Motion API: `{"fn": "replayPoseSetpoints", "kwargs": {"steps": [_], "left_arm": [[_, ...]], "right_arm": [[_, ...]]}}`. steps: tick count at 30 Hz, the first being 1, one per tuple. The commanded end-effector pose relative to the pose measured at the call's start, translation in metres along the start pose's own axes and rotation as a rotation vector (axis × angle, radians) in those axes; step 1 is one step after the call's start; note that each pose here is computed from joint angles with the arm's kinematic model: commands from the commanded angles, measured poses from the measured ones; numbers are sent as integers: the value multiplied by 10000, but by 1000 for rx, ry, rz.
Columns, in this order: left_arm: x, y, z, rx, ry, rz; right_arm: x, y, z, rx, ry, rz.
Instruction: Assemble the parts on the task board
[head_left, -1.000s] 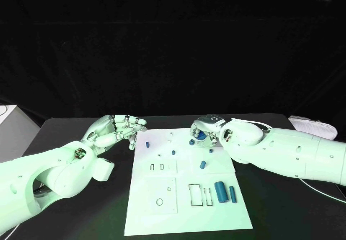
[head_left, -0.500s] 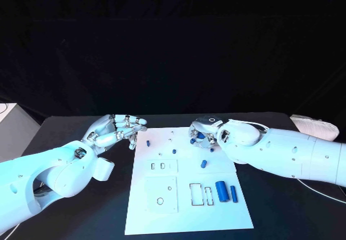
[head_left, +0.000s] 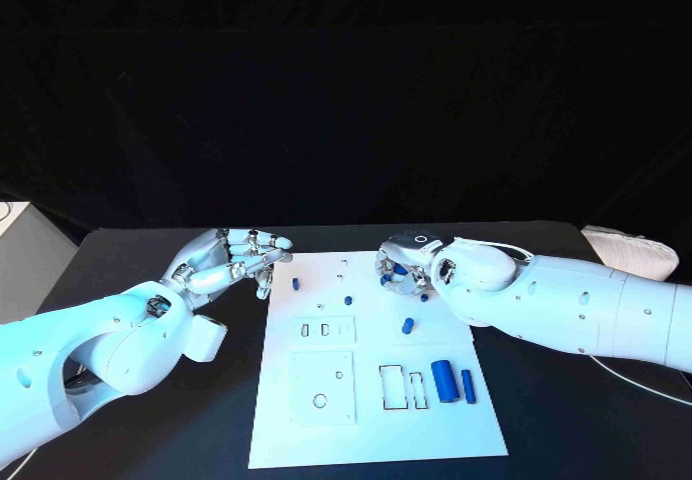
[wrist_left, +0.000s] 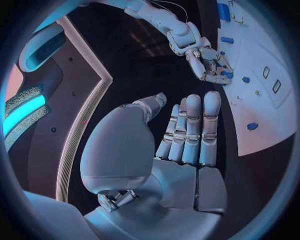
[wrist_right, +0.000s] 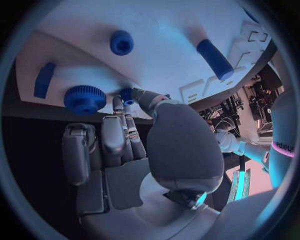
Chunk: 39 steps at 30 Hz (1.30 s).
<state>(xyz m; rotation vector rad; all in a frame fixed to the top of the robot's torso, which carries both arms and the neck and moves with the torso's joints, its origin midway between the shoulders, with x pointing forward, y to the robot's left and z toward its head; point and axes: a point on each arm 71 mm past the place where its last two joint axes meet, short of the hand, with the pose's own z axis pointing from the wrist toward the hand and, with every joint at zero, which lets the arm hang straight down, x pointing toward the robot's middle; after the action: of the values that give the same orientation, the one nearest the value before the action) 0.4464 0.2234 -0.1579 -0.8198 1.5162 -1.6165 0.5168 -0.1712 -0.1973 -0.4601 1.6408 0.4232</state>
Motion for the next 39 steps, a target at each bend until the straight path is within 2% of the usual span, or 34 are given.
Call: {"fn": "replayPoseSetpoints", "kwargs": {"steps": [1,6,15,21,31,39], "left_arm": [[21,-16,6,7,22,-5],[17,-14,5,5,21,-5],[-2,-9,4,3,17,-3],[-4,-7,7,2,17,-3],[12,-7,13,2,23,-5],[30,-8,22,3,29,-8]], "right_arm": [[12,18,-2,-6,3,-12],[-23,33,-18,-7,-45,-4],[-152,87,-79,-1,-184,27],[-261,145,-29,13,-253,33],[-321,289,184,22,-297,32],[-310,394,353,16,-298,25]]}}
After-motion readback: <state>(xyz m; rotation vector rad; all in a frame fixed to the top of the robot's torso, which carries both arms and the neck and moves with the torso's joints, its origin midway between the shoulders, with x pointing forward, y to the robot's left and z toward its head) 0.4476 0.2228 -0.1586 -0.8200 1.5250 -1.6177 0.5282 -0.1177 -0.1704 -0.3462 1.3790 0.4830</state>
